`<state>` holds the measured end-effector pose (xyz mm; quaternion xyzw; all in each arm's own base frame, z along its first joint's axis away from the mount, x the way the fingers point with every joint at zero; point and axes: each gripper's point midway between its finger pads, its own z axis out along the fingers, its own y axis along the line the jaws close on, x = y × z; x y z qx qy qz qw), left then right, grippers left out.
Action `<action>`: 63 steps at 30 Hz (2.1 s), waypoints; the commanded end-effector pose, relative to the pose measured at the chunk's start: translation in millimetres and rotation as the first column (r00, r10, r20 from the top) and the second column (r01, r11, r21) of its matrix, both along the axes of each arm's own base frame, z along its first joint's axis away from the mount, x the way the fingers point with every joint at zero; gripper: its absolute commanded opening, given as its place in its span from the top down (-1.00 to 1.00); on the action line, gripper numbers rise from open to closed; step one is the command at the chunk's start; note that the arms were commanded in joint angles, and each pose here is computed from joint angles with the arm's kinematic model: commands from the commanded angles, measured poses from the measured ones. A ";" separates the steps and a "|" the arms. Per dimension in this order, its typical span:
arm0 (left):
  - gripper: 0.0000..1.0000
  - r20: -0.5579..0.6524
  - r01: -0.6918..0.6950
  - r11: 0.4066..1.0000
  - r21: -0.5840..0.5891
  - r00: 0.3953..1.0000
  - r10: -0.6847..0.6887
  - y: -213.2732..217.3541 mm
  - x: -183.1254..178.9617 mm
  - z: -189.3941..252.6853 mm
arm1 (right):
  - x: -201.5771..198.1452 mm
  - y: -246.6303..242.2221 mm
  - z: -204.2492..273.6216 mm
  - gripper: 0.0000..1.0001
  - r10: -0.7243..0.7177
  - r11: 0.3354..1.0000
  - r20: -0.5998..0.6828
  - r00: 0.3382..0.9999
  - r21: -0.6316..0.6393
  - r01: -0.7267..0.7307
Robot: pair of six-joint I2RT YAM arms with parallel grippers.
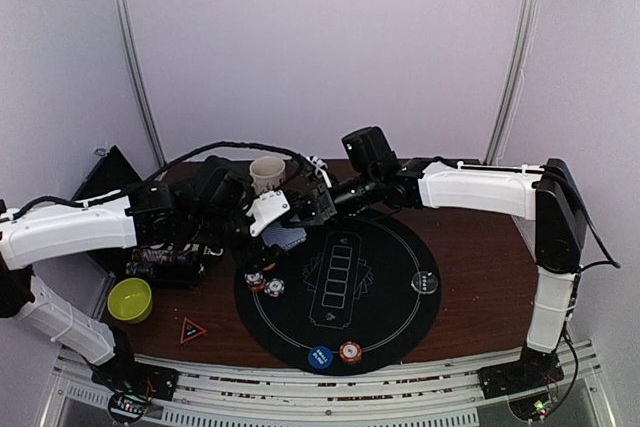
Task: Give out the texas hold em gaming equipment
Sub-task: Pass from the right arm to the left, then pick up the poker card from the face-down deck piles.
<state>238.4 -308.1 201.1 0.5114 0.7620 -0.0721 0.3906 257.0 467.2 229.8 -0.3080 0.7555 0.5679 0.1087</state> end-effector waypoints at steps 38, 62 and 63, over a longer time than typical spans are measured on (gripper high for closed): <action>-0.17 0.073 -0.054 0.998 -0.029 0.996 0.056 7.8 12.7 24.9 | 16.1 -29.1 22.4 0.86 -0.046 0.974 0.266 0.963 -0.200 0.102; -0.17 0.043 -0.218 0.976 -0.005 0.975 0.218 38.7 14.1 0.2 | 59.7 -81.3 96.9 1.00 -0.147 0.972 0.365 0.919 -0.121 0.203; -0.17 0.041 -0.228 0.974 -0.009 0.973 0.228 41.0 13.4 0.7 | 69.0 -85.9 96.2 1.00 -0.178 0.966 0.357 0.917 -0.112 0.231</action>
